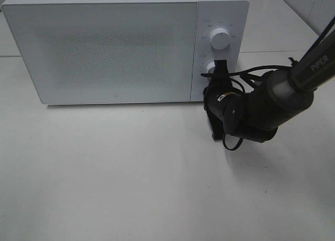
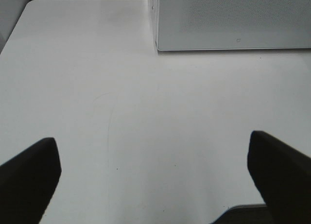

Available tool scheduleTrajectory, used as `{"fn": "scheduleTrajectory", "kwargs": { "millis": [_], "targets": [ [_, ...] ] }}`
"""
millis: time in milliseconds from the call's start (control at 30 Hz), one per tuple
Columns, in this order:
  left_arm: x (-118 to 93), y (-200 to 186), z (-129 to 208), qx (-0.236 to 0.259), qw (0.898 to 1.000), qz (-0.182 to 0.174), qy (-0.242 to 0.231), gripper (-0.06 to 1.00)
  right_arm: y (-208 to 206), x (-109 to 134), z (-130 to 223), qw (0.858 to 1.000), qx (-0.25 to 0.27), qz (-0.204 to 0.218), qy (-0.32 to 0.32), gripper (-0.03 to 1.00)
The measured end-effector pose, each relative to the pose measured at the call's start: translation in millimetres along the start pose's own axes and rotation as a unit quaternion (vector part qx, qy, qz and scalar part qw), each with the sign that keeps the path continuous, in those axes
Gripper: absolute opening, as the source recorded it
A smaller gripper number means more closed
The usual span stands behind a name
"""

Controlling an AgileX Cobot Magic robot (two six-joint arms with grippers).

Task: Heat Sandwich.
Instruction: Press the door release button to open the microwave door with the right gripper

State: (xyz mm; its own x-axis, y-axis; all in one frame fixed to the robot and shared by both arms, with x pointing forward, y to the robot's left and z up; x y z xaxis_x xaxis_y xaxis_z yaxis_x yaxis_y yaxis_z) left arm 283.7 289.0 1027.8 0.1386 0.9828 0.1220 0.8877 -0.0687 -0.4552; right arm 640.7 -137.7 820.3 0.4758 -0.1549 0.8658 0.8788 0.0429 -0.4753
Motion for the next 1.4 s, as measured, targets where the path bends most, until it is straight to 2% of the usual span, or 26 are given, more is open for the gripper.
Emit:
{"fn": "scheduleTrajectory", "kwargs": {
  "millis": [367, 767, 1400],
  "targets": [
    [0.0, 0.0, 0.0, 0.000, 1.000, 0.000, 0.000, 0.97, 6.1, 9.2, 1.1, 0.999, -0.016, -0.029, -0.005, 0.01],
    [0.0, 0.0, 0.0, 0.000, 1.000, 0.000, 0.000, 0.97, 10.1, 7.7, 5.1, 0.999, -0.031, -0.024, 0.014, 0.01],
    [0.0, 0.0, 0.0, 0.000, 1.000, 0.000, 0.000, 0.97, 1.0, 13.3, 4.1, 0.999, -0.024, -0.014, 0.017, 0.01]
  ]
}}
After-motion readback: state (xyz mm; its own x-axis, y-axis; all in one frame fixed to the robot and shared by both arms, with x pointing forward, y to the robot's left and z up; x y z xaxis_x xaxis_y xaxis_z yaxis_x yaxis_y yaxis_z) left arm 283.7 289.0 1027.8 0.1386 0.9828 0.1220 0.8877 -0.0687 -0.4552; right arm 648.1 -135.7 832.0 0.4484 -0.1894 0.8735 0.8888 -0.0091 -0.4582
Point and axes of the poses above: a point on each arm's last joint axis where the gripper is mounted, y pointing out along that axis toward the gripper, x along the wrist's bending axis when the last joint is at zero, z = x × y, the point moved 6 cm from there along y, pointing out along that axis toward the gripper, and after that the axes turned 10 degrees about y, right-handed, at the moved point
